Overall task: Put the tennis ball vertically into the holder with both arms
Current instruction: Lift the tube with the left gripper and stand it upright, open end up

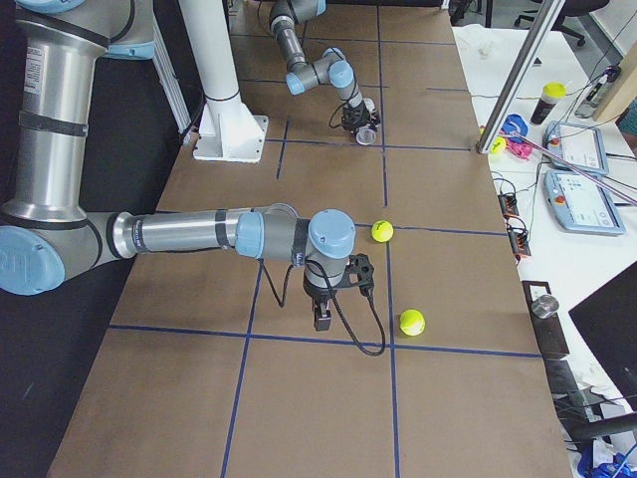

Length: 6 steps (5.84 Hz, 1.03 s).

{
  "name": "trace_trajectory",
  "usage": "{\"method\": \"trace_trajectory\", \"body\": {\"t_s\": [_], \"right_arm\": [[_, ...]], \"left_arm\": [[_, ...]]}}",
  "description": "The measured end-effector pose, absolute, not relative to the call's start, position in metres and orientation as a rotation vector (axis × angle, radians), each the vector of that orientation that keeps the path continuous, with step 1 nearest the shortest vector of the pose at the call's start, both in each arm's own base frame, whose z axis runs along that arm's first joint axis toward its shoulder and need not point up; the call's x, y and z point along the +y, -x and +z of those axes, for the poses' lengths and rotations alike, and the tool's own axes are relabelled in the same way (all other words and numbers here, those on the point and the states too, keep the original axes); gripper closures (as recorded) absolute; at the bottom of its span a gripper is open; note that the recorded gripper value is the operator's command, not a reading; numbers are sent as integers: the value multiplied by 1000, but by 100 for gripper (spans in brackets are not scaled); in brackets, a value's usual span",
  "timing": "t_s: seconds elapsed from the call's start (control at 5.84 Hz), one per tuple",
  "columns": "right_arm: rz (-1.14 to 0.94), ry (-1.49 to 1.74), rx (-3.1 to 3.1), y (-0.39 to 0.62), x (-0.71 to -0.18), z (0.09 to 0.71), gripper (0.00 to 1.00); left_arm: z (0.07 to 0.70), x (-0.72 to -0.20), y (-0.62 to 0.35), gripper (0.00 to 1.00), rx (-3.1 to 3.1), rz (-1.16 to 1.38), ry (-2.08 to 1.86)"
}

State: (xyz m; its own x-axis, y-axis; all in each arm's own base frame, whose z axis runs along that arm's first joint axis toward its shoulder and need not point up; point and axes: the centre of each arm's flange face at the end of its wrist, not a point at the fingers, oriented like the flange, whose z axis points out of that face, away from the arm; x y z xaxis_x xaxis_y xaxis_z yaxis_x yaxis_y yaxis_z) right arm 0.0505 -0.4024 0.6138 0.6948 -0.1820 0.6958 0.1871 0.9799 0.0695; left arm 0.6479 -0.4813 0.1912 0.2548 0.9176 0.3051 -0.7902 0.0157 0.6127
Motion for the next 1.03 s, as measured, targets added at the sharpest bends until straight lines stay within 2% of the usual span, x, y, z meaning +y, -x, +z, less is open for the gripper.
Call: {"method": "trace_trajectory", "body": {"t_s": [0.51, 0.68, 1.03], "right_arm": [[-209, -1, -776, -51, -404, 611, 0], [-209, -4, -775, -51, -405, 609, 0], [-212, -15, -774, -51, -407, 603, 0]], "left_arm": [[181, -483, -644, 22, 214, 1321, -837], [157, -486, -629, 22, 267, 1247, -926], [96, -489, -579, 22, 510, 919, -1154]]}}
